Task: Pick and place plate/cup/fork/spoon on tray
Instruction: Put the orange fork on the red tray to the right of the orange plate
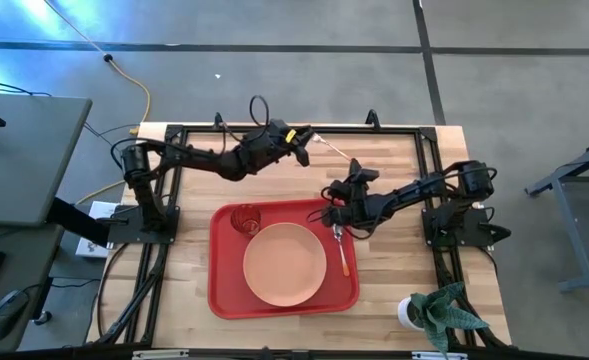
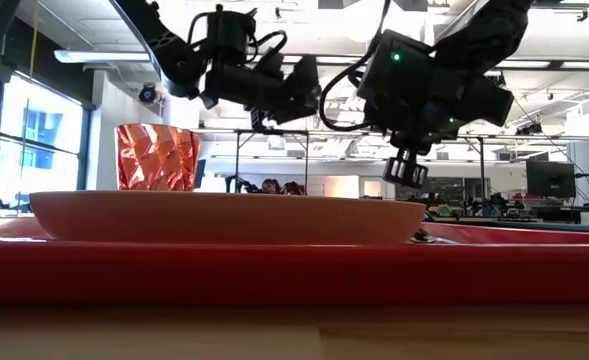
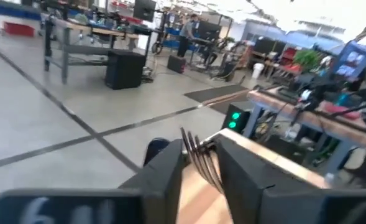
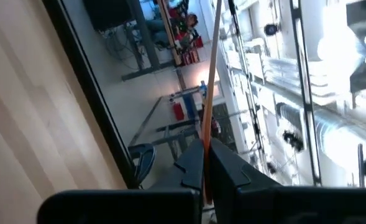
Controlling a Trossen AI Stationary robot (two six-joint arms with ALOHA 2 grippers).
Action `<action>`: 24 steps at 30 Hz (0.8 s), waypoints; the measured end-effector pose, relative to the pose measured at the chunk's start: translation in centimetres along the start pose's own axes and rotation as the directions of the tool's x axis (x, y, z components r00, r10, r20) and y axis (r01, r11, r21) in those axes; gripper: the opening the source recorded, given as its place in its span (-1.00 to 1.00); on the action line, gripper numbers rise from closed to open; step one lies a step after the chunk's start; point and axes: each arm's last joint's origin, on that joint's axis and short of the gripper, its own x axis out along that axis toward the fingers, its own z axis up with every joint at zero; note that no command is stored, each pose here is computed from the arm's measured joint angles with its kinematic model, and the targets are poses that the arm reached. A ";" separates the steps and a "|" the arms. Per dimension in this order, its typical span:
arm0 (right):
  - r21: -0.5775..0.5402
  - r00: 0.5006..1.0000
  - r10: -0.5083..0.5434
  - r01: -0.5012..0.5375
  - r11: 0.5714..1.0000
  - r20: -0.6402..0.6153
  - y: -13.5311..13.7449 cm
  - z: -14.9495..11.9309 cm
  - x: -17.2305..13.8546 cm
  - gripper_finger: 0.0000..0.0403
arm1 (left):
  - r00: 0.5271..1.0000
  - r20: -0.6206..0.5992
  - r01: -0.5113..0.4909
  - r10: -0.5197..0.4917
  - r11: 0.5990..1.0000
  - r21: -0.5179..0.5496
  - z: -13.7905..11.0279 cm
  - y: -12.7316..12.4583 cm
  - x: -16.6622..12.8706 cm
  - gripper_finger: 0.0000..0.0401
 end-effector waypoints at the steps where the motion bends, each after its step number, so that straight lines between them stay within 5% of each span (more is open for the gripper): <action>1: -0.011 1.000 0.004 -0.004 1.000 0.007 0.0 0.0 -0.2 -1.00 | 1.000 -0.011 -0.006 0.006 1.000 0.004 -0.1 0.2 0.1 -0.61; 5: -0.041 0.999 0.015 -0.013 0.999 0.032 0.0 0.3 -1.0 -1.00 | 0.999 -0.040 0.019 -0.019 1.000 -0.013 -0.1 0.8 0.2 -0.92; 13: -0.058 0.998 0.027 -0.024 0.998 0.049 0.0 0.5 -1.5 -0.99 | 0.992 -0.069 0.103 -0.108 0.992 -0.079 0.1 1.6 0.4 -0.97; 17: 0.114 0.980 0.169 -0.180 0.977 0.101 -0.4 0.6 -2.4 -0.84 | 0.980 -0.100 0.169 -0.171 0.985 -0.034 0.4 2.0 0.4 -0.99; 18: 0.209 0.958 0.254 -0.278 0.937 0.136 -0.9 0.8 -2.9 -0.77 | 0.973 -0.109 0.201 -0.202 0.979 -0.016 0.6 1.9 0.2 -0.99; 20: 0.402 0.886 0.416 -0.463 0.790 0.203 -2.2 1.2 -3.4 -0.62 | 0.961 -0.132 0.246 -0.242 0.969 0.017 1.0 1.6 -0.1 -1.00; 22: 0.481 0.788 0.560 -0.607 0.633 0.257 -3.3 1.3 -3.4 -0.46 | 0.953 -0.140 0.281 -0.269 0.956 0.078 1.5 1.1 -0.5 -1.00; 24: 0.521 0.715 0.641 -0.673 0.524 0.279 -4.8 1.0 -3.2 -0.29 | 0.945 -0.151 0.309 -0.290 0.943 0.123 1.8 0.8 -0.8 -0.99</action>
